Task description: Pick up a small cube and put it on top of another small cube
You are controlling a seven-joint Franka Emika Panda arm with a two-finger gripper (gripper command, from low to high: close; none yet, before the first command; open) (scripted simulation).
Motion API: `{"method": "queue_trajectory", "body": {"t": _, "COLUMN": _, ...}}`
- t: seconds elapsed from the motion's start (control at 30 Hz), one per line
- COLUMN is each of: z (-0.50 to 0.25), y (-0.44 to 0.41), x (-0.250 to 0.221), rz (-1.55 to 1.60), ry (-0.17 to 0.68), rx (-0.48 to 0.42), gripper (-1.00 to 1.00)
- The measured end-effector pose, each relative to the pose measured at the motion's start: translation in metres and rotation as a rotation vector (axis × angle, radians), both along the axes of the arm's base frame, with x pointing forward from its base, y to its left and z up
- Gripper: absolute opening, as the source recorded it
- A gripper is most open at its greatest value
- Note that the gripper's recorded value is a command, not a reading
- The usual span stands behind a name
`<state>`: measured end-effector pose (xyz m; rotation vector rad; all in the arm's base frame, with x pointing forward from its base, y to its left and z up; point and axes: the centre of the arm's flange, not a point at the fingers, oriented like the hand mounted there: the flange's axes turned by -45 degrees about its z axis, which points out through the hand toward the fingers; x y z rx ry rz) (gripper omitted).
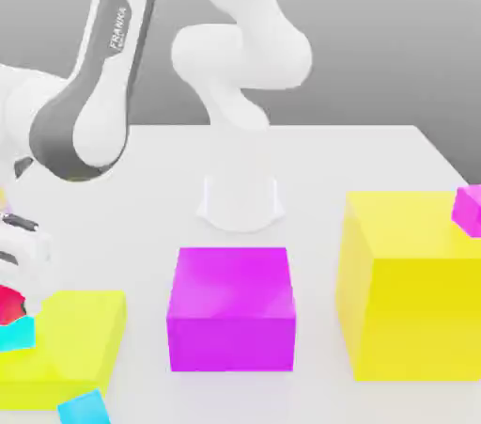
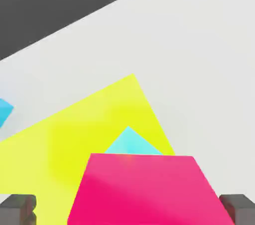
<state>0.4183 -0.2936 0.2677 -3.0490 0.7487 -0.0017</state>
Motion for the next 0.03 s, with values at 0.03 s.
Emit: {"method": "queue_trajectory", "body": {"t": 0.03, "z": 0.0143, "y": -0.0002, "x": -0.0004, "rz": -0.001, "ry": 0.0, "rx": 0.0, "gripper": 1.0}}
